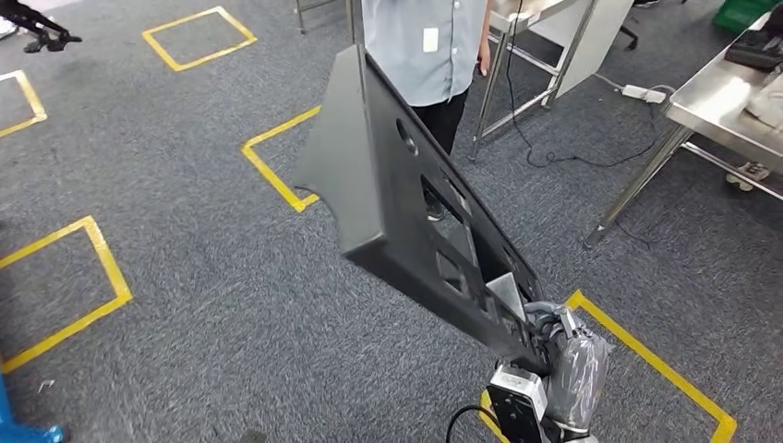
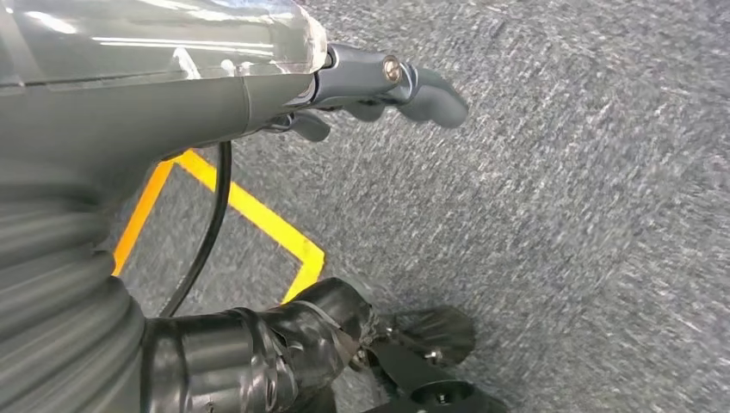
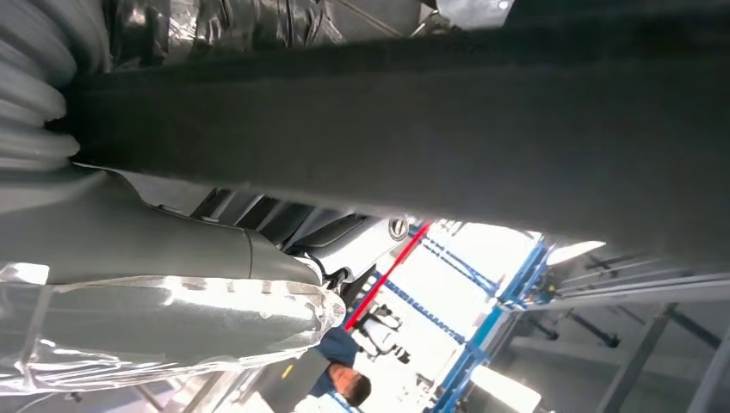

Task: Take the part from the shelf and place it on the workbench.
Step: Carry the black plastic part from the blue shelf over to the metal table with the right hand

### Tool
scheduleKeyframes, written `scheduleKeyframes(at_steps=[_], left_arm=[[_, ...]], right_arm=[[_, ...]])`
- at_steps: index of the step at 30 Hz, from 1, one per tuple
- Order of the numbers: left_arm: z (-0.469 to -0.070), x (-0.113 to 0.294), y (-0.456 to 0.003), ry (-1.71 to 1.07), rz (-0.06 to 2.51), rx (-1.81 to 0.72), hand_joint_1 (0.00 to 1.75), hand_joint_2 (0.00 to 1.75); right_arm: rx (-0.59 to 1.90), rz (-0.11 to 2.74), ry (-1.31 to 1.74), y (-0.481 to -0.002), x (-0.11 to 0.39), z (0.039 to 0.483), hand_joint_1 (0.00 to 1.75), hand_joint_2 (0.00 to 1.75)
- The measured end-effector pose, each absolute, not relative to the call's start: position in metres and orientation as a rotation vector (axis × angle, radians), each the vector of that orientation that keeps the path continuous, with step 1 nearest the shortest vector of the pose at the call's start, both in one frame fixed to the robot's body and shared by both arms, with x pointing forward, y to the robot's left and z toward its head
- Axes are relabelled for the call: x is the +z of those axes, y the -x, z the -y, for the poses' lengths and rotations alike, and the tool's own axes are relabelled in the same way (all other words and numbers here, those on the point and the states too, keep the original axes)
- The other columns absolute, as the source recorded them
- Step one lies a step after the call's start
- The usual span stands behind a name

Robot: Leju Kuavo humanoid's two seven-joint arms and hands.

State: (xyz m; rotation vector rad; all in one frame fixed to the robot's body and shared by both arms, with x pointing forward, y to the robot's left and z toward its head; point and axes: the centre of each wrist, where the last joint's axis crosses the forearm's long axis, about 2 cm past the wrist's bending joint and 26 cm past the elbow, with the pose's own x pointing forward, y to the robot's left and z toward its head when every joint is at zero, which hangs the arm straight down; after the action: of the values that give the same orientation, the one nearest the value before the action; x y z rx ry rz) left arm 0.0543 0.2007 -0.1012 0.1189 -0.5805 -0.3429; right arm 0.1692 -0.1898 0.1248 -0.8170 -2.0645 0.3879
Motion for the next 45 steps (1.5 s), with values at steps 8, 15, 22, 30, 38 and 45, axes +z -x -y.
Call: scheduleKeyframes(at_steps=[8,15,22,30,38,45], left_arm=[[-0.2005,-0.1015,-0.0520,-0.111,0.585,-0.344,0.00,1.75],[-0.2005,-0.1013,-0.0537,-0.109,0.589,-0.344,0.00,1.75],[-0.2011,-0.1015,-0.0528,-0.106,0.595,-0.342,0.00,1.75],[-0.2032,-0.1018,-0.0532,-0.109,0.596,-0.342,0.00,1.75],[-0.2021,-0.1019,-0.0512,-0.105,0.594,-0.342,0.00,1.75],[-0.2016,-0.1016,-0.0527,-0.104,0.597,-0.341,0.00,1.75]], right_arm=[[0.399,2.060,0.817,-0.1686,0.1233,0.1919,1.71,1.75],[0.403,2.061,0.814,-0.1684,0.1230,0.1920,1.71,1.75],[0.408,2.065,0.808,-0.1673,0.1231,0.1907,1.71,1.75],[0.412,2.064,0.803,-0.1661,0.1226,0.1901,1.71,1.75],[0.417,2.063,0.804,-0.1653,0.1218,0.1910,1.71,1.75],[0.420,2.063,0.804,-0.1654,0.1216,0.1915,1.71,1.75]])
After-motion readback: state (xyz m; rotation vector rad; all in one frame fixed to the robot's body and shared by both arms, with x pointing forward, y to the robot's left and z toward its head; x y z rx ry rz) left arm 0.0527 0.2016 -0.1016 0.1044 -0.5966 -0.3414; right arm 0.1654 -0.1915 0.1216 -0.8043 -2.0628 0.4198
